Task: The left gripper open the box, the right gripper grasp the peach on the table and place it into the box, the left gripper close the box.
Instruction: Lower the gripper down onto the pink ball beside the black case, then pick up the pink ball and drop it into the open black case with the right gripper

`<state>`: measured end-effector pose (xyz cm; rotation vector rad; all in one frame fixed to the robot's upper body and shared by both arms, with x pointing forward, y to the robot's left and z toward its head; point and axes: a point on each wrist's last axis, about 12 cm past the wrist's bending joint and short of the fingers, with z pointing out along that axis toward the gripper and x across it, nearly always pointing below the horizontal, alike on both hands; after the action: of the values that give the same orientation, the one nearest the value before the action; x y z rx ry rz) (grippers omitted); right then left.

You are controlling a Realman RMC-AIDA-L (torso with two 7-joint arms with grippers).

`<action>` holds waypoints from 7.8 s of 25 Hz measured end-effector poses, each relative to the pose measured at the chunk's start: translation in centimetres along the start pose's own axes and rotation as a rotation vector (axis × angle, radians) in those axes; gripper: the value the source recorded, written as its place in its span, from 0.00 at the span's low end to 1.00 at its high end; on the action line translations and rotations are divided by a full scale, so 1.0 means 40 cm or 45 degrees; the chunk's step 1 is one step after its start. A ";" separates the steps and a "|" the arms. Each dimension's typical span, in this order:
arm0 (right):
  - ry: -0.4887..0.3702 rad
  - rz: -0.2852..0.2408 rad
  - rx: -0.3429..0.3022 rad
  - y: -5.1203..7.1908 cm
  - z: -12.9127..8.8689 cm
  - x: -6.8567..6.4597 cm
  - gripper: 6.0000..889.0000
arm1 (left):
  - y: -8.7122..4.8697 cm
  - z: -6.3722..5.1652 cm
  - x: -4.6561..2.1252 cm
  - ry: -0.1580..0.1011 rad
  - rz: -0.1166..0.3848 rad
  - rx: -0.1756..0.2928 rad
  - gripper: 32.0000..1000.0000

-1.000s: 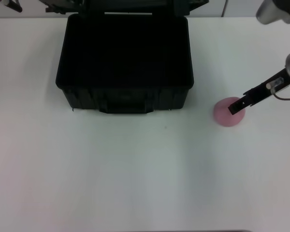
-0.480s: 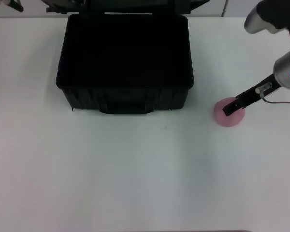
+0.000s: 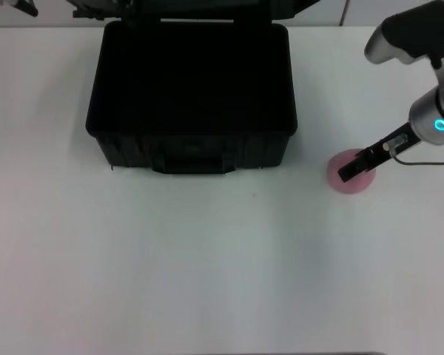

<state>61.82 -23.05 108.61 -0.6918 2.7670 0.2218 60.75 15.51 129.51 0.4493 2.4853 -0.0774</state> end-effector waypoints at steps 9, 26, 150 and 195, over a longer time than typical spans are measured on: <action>0.008 0.007 0.006 -0.002 0.018 0.008 0.91 | -0.004 -0.003 -0.004 -0.004 0.006 0.001 0.37; 0.025 0.015 0.006 -0.004 0.032 0.021 0.65 | -0.006 -0.003 -0.005 -0.005 0.008 0.004 0.37; -0.638 -0.419 -0.095 0.149 -0.029 -0.197 0.04 | -0.001 0.000 0.000 0.003 0.015 -0.004 0.37; -0.610 -0.442 -0.143 0.165 -0.030 -0.205 0.94 | 0.000 0.004 0.006 0.013 0.019 -0.007 0.37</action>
<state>65.31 -13.96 112.79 -0.9850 2.1563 0.4093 60.65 15.57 129.25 0.4673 2.4909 -0.0626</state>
